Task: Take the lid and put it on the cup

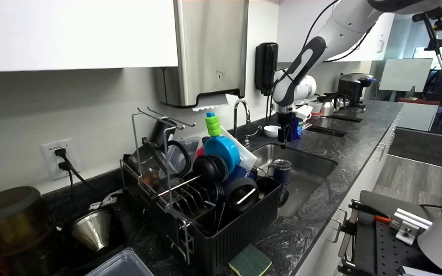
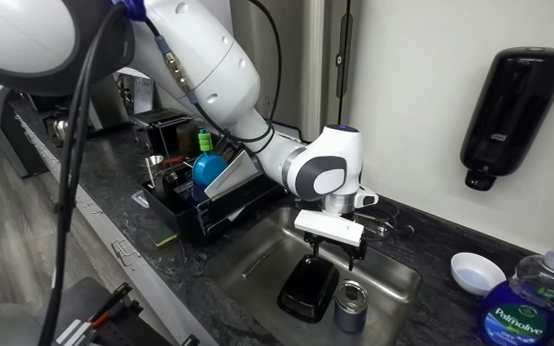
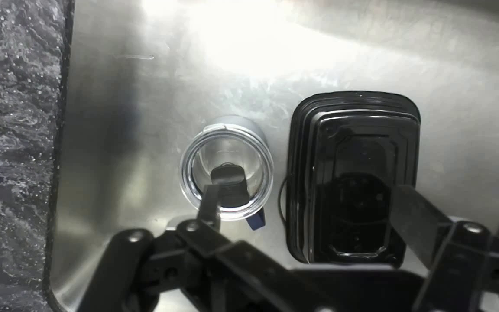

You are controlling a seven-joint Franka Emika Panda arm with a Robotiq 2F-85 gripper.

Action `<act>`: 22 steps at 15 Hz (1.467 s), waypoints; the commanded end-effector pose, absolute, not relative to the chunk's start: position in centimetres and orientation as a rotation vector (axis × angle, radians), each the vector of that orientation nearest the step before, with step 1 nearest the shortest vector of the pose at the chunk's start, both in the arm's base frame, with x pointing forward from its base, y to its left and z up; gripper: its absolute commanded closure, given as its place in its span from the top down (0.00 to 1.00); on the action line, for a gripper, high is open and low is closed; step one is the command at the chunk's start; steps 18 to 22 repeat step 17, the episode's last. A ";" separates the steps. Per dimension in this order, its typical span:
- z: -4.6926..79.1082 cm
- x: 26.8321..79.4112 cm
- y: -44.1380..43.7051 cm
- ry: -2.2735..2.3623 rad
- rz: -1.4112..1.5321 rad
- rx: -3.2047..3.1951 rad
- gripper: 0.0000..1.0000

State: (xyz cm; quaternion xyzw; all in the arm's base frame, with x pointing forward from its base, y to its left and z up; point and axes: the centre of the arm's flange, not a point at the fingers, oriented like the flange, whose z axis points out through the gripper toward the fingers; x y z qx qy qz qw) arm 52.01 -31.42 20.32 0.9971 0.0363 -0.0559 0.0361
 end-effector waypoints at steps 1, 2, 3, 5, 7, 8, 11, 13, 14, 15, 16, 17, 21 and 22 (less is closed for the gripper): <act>22.0 50.1 -29.9 0.118 -0.188 3.071 1.00; 22.5 49.7 -29.5 0.125 -0.189 3.071 1.00; 22.7 49.4 -29.3 0.125 -0.187 3.069 1.00; 23.3 48.7 -28.7 0.127 -0.186 3.069 1.00; 23.7 48.1 -28.2 0.129 -0.184 3.070 1.00; 23.9 47.7 -28.0 0.128 -0.179 3.069 1.00; 24.4 46.9 -27.5 0.130 -0.169 3.073 1.00; 24.5 46.4 -27.1 0.118 -0.136 3.074 1.00; 24.1 47.5 -27.8 0.125 -0.173 3.076 1.00; 24.2 47.2 -27.7 0.126 -0.170 3.076 1.00; 24.2 47.1 -27.6 0.126 -0.169 3.076 1.00; 24.2 47.1 -27.6 0.126 -0.168 3.076 1.00; 24.2 47.1 -27.6 0.126 -0.168 3.076 1.00; 24.2 47.1 -27.6 0.126 -0.168 3.076 1.00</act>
